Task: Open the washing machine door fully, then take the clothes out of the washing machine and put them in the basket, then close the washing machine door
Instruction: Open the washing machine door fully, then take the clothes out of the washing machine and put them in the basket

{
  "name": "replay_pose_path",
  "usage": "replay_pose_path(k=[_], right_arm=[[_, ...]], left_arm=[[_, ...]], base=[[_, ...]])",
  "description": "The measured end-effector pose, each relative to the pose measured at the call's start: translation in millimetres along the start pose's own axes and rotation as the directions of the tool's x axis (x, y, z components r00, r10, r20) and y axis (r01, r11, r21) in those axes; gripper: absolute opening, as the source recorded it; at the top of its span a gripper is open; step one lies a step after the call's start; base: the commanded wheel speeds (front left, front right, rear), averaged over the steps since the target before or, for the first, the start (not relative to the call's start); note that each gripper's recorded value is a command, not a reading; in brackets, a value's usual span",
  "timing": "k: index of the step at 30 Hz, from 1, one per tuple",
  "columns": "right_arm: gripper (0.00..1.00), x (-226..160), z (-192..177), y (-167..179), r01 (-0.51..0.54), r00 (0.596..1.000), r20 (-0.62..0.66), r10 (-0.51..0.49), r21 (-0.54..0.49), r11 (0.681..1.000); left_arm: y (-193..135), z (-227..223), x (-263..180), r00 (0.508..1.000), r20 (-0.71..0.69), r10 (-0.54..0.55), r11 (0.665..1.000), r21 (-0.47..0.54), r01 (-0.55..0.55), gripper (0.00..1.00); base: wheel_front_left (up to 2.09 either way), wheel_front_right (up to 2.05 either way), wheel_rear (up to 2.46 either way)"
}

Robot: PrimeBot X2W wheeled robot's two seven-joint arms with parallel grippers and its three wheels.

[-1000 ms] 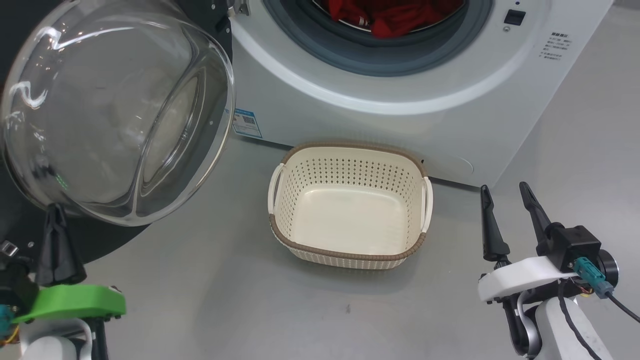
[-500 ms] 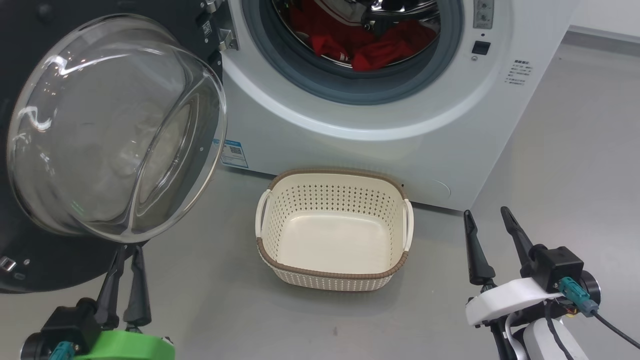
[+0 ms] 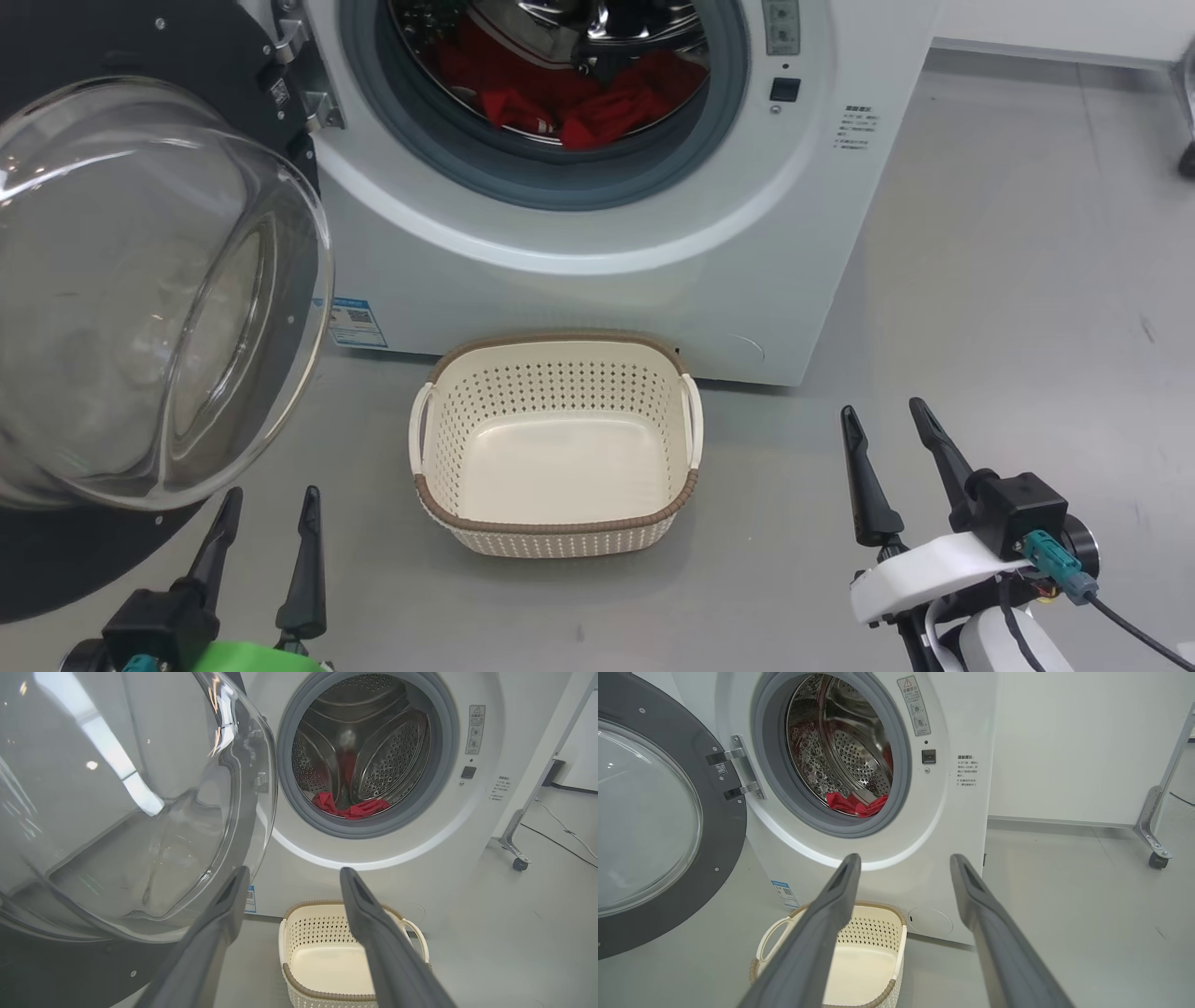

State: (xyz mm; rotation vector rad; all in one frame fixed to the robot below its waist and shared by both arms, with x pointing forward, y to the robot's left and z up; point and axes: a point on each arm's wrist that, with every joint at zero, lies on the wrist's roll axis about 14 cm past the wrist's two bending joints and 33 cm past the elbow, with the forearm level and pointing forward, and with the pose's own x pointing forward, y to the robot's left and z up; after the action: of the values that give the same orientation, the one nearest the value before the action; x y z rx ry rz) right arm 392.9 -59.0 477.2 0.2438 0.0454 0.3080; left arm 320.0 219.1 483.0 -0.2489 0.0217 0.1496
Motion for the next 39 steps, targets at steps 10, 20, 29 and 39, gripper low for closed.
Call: replay_pose_path(k=[10,20,29,39], right_arm=[[1.0,-16.9,9.2,-25.7,0.096,0.995,0.028,-0.095,-0.005,0.995],[1.0,-33.7,14.0,-49.0,0.186,0.982,0.043,-0.186,-0.008,0.982],[1.0,-44.6,12.0,-60.0,0.236,0.971,0.038,-0.236,-0.009,0.972],[1.0,-47.1,15.1,-62.2,0.246,0.968,0.048,-0.246,-0.008,0.969]], left_arm=[[-27.4,-6.1,15.8,0.995,-0.028,-0.096,0.995,0.005,0.096,1.0],[-54.0,-13.0,27.3,0.982,-0.054,-0.179,0.984,0.003,0.179,1.0],[-65.4,-18.1,29.2,0.973,-0.077,-0.216,0.976,0.002,0.217,1.0],[-69.8,-18.6,30.5,0.97,-0.082,-0.229,0.973,0.002,0.23,1.0]], base=[[0.0,0.0,0.0],[0.0,0.0,0.0],[0.0,0.0,0.0],[0.0,0.0,0.0]])
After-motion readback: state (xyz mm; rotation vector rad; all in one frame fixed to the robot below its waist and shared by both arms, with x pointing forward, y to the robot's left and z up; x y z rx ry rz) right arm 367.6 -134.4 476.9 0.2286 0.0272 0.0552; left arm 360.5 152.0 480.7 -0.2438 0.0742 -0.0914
